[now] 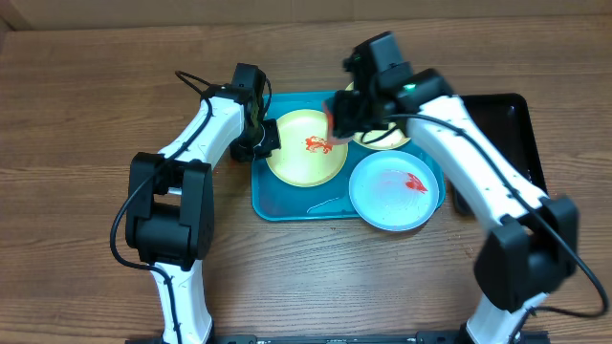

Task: Clean dirty plates on tray and stack at the side
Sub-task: 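Carry the sponge with the right gripper onto the left yellow plate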

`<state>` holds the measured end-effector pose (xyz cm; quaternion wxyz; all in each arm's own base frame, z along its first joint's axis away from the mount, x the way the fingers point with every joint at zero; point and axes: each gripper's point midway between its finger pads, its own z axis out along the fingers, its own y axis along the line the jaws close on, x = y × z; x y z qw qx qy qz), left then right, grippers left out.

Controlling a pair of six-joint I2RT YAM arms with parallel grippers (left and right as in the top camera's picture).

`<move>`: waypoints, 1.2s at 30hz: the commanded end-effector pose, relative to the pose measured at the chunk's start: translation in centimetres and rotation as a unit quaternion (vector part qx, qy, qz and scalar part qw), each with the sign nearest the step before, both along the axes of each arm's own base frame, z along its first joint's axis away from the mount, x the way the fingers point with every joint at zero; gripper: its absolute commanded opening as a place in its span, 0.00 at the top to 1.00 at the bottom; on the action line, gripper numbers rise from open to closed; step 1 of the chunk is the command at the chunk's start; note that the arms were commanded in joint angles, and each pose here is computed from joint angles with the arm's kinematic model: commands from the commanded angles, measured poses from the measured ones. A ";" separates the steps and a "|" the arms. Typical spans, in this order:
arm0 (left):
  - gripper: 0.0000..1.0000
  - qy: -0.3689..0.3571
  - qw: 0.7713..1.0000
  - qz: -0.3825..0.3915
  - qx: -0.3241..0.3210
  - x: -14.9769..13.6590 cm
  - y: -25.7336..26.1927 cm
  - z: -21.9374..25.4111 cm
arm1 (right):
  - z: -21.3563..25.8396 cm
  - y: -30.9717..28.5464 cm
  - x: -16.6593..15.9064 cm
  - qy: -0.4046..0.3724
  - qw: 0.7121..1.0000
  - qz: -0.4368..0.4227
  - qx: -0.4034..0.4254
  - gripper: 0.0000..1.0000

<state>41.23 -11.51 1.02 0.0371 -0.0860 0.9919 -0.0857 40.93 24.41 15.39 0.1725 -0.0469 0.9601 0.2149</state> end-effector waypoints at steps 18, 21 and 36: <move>0.96 -0.007 1.000 0.003 0.003 -0.2 0.0 0.8 | -12.6 3.4 1.0 0.071 0.991 -0.085 -0.069 0.96; 0.96 -0.007 1.000 0.003 0.003 -0.2 0.0 0.8 | -13.0 2.8 1.9 0.047 0.991 -0.084 -0.089 0.96; 0.95 0.001 1.000 0.003 0.005 -0.5 0.1 0.7 | -13.2 5.6 1.8 0.050 0.999 0.011 -0.018 0.96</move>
